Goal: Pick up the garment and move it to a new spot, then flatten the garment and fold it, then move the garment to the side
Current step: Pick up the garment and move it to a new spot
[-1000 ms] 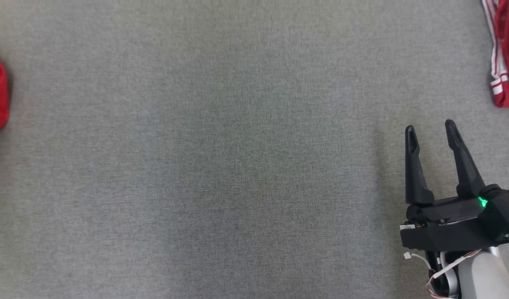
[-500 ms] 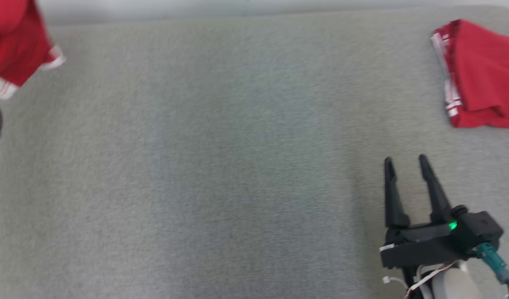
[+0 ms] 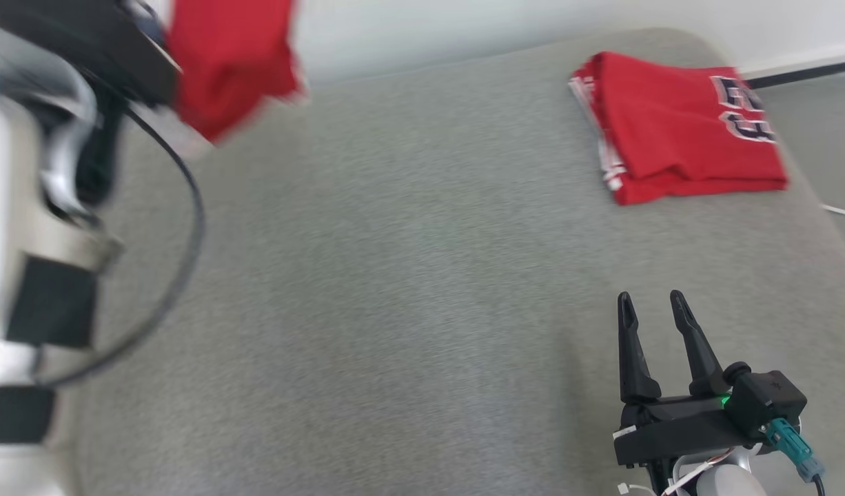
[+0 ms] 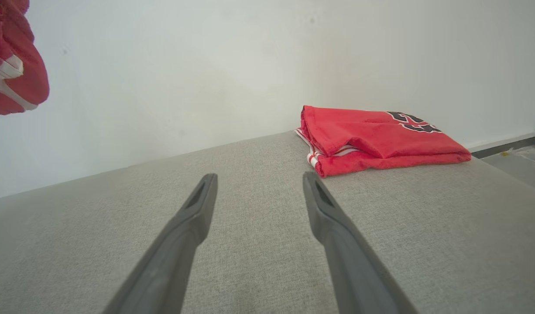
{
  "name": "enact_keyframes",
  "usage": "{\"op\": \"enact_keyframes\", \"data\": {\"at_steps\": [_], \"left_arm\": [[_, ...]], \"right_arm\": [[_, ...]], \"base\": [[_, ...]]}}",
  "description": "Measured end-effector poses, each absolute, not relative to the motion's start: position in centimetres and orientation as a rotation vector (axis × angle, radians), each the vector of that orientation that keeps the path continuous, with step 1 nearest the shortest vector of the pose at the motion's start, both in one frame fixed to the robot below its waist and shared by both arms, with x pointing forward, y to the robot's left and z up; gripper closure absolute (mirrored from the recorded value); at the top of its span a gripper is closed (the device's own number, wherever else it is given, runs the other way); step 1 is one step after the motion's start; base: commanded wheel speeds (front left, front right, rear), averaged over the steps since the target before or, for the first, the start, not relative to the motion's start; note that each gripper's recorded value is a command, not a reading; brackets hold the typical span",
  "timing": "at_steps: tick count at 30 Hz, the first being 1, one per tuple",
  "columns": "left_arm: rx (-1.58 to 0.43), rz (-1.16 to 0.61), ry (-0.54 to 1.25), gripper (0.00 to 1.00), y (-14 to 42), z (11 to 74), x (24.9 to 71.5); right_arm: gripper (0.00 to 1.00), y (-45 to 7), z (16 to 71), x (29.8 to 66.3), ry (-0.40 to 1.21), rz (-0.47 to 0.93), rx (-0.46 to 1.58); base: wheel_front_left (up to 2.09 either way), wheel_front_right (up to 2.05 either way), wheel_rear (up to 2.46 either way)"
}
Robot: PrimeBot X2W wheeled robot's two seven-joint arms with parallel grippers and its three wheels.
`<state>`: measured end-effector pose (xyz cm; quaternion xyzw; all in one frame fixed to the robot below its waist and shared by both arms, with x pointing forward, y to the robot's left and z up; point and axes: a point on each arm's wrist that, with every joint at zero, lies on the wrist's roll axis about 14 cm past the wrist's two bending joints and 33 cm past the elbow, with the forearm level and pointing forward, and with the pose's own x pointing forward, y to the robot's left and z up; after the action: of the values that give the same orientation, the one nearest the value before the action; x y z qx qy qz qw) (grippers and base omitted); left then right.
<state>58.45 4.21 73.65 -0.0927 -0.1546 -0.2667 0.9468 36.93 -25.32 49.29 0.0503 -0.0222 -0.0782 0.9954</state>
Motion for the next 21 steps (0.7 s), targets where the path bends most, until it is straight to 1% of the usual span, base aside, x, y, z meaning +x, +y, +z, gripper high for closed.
{"op": "enact_keyframes", "data": {"at_steps": [6,7,9,14,21], "left_arm": [[-0.246,-0.687,-0.247,1.00,-2.5,70.7,55.1],[-0.261,-0.726,-0.208,1.00,-4.3,69.1,53.9],[-0.282,-0.750,-0.154,1.00,-5.8,67.0,52.6],[-0.331,-0.747,0.018,1.00,-7.1,60.0,50.7],[-0.317,-0.724,0.266,1.00,-7.3,49.6,46.8]], "right_arm": [[0.00,-27.5,50.5,34.2,-0.079,-0.236,0.096],[0.00,-28.1,50.8,33.3,-0.088,-0.259,0.097],[0.00,-28.5,51.1,32.6,-0.096,-0.277,0.096],[0.00,-29.1,51.6,31.7,-0.111,-0.298,0.099],[0.00,-29.2,51.4,31.3,-0.108,-0.305,0.107]], "base": [[0.00,0.00,0.00],[0.00,0.00,0.00],[0.00,0.00,0.00],[0.00,0.00,0.00],[0.00,0.00,0.00]]}}
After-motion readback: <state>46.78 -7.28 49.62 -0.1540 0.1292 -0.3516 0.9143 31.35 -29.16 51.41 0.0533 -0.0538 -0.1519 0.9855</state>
